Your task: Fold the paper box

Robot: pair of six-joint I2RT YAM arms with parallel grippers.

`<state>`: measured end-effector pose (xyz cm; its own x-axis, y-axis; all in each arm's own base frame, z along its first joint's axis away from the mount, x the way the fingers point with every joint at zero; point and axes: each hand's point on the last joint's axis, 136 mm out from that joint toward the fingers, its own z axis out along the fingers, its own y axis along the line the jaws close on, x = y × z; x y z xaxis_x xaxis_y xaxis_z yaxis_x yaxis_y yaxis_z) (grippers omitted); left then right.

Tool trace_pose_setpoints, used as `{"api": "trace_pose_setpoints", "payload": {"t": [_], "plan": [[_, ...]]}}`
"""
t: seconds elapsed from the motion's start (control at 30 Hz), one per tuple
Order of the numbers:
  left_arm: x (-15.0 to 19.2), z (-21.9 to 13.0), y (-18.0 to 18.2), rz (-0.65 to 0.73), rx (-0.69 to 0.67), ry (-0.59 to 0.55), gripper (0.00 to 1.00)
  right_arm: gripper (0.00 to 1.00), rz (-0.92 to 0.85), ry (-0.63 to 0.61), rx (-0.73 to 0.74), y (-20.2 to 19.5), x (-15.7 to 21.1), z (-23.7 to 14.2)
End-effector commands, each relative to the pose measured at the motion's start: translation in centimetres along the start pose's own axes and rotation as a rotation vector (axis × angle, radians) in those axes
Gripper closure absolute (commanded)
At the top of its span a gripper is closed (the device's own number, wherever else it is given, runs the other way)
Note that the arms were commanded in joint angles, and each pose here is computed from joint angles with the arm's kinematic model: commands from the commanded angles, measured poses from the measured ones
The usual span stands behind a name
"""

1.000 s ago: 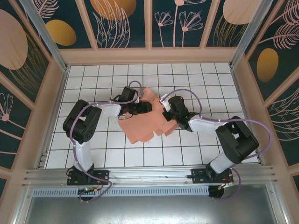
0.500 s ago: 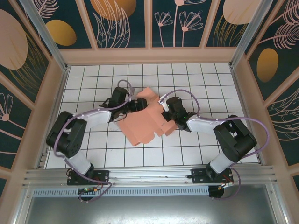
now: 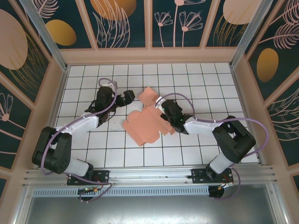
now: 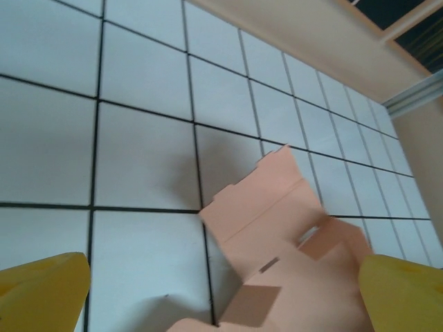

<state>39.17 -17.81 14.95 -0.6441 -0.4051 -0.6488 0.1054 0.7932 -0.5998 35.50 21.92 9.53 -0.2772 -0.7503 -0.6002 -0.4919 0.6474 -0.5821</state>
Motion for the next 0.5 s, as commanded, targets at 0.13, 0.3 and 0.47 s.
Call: {"api": "trace_pose_setpoints", "payload": {"t": [0.13, 0.3, 0.47], "plan": [[-2.3, -0.7, 2.6, -0.061, -0.026, -0.084, 0.01, 1.00, -0.141, -0.053, 0.213, -2.6, -2.9, -1.3], [-1.8, 1.3, 4.5, -0.103, -0.064, -0.008, 0.02, 1.00, -0.222, -0.059, 0.283, -3.2, -3.2, -1.7], [-1.5, 3.0, 4.8, -0.142, -0.043, 0.024, 0.02, 1.00, -0.289, -0.058, 0.306, -3.1, -3.4, -1.8]]}}
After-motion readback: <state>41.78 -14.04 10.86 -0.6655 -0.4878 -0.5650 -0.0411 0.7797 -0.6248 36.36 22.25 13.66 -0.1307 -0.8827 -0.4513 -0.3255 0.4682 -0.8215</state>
